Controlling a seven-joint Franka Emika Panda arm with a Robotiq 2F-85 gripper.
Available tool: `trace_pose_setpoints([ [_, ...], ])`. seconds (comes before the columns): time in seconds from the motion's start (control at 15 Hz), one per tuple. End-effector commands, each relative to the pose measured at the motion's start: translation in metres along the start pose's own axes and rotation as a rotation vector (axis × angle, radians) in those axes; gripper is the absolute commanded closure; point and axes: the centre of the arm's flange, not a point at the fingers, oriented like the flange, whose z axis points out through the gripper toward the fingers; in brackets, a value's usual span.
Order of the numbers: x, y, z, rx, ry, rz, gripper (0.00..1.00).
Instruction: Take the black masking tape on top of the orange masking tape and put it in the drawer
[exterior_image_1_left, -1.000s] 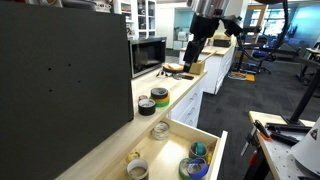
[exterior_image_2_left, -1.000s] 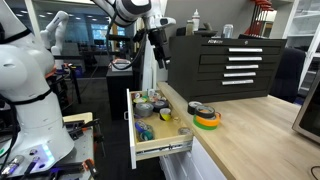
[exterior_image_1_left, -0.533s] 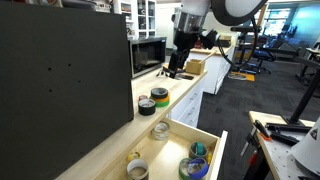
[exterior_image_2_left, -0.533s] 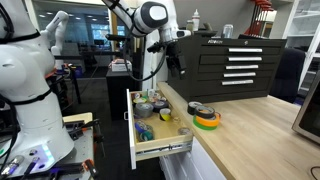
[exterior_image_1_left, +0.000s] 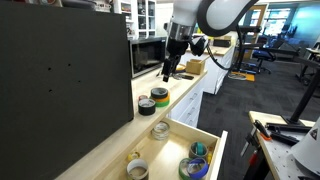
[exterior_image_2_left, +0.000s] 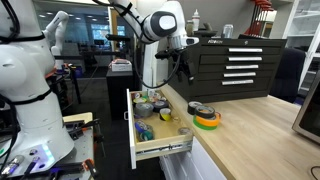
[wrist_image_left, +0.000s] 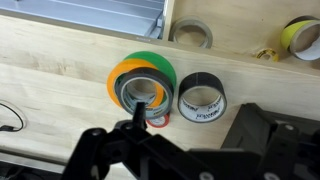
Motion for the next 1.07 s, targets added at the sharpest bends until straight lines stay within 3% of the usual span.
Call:
trace_pose_setpoints([
  [0.0,0.000,-0.001,-0.001,0.000,0.001,-0.001,0.00],
  [0.67,0.011,0.008,0.028,0.011,0.031,-0.017,0.00],
  [1.0,0.025,0.015,0.057,0.013,0.003,-0.025,0.00],
])
